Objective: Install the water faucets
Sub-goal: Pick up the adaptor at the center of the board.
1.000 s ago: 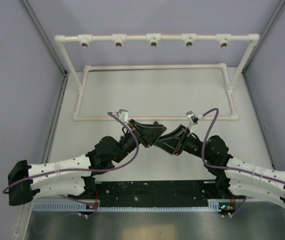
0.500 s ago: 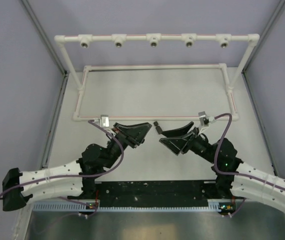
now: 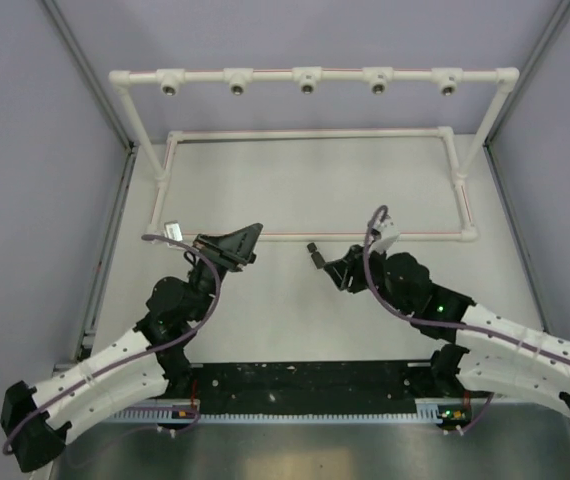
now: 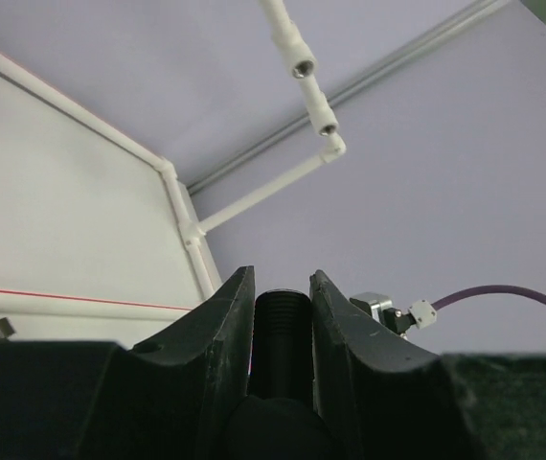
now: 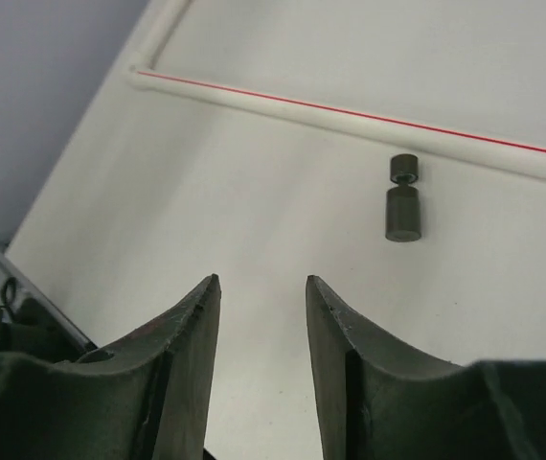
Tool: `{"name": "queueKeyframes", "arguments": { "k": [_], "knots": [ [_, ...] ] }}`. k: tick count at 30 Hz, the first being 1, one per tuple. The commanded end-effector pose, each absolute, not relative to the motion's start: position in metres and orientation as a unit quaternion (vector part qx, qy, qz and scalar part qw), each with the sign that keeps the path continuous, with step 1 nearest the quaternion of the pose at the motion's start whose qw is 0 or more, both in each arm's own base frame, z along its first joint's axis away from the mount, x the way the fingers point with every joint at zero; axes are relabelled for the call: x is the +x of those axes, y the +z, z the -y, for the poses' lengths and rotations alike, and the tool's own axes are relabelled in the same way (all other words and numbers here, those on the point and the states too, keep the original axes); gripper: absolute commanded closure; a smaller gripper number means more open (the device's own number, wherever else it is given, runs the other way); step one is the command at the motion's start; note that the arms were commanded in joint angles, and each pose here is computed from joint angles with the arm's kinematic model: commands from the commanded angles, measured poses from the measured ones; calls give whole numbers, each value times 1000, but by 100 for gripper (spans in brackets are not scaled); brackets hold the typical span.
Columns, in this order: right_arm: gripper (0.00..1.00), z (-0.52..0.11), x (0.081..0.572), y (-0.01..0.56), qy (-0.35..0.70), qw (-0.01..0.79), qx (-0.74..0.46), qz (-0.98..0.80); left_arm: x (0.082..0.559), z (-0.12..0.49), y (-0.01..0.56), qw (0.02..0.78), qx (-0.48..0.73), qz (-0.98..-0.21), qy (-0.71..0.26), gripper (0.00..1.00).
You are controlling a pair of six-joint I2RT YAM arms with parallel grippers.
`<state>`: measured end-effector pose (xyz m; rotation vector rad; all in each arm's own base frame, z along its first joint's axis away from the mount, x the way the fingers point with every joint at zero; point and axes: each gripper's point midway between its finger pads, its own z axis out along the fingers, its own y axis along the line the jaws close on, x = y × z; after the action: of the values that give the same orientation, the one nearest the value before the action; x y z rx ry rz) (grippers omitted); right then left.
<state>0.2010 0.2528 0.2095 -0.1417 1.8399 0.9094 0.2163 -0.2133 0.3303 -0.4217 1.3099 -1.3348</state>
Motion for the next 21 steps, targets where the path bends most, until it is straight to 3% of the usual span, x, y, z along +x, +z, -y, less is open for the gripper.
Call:
{"name": "queueKeyframes", "arguments": {
  "k": [1,7,12,21],
  "knots": [
    [53,-247,222,181,248,484,-131,-829,215,209,342,531,-169,-568,-606,100],
    [45,-258,264,140,203,423,-168,-867,213,210,331,522,-156,-591,-595,100],
    [45,-263,303,112,157,399,-184,-884,211,211,325,514,-149,-613,-581,100],
    [44,-289,328,80,150,383,-207,-888,207,202,322,522,-151,-620,-566,100]
  ]
}}
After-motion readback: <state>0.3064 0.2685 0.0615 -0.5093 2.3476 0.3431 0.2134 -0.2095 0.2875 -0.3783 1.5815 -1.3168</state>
